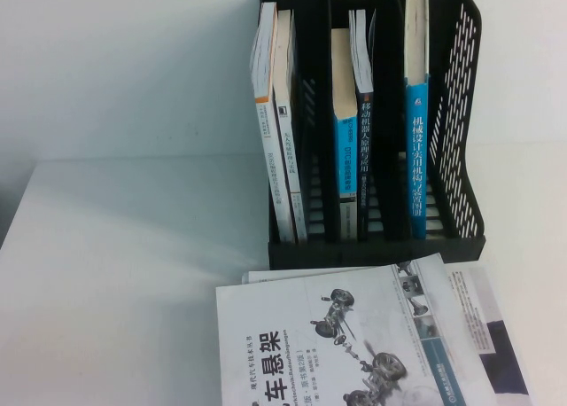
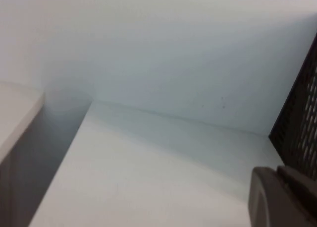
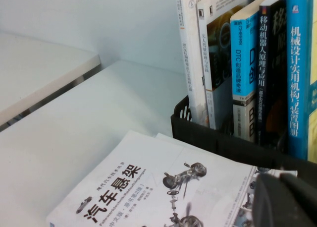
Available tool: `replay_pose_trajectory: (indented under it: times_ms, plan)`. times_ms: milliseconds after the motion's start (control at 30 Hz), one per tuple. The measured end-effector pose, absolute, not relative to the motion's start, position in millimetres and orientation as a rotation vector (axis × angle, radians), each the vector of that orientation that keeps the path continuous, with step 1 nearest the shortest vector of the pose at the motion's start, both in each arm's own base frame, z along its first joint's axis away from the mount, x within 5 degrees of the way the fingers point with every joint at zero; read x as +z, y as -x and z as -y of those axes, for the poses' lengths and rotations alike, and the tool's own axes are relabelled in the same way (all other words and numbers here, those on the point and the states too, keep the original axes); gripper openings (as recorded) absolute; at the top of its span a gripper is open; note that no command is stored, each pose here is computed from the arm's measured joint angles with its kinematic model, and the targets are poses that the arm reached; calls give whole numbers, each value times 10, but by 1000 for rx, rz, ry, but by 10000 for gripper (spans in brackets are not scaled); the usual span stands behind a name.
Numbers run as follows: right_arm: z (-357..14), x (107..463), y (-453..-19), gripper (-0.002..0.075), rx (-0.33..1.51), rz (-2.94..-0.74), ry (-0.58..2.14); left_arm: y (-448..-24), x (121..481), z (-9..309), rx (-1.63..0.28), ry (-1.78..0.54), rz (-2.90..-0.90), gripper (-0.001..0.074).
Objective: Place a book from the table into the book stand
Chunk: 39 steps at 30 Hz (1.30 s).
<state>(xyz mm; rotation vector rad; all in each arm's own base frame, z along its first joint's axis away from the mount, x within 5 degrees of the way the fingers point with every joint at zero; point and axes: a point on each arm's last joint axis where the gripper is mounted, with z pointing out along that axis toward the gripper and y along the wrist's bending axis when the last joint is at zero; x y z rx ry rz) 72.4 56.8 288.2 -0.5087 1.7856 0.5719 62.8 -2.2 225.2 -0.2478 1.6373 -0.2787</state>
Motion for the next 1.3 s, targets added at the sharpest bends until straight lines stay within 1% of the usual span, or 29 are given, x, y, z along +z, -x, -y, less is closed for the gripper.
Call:
replay_pose_trajectory:
  times_ms: [67,133,300,1300]
  plan:
    - [-568,2882,-724,-3,572,-1786,509,-599,2041,16,-305,295,-1629,-2]
    - [-568,2882,-724,-3,572,-1786,509,-575,1919,13,-313,326,-1646,-2]
    - [-568,2882,-724,-3,572,-1786,509,-529,1748,20,-292,372,-1827,-2]
    - [-569,2880,-724,-3,572,-1786,509,-517,1745,24,-294,376,-1854,-2]
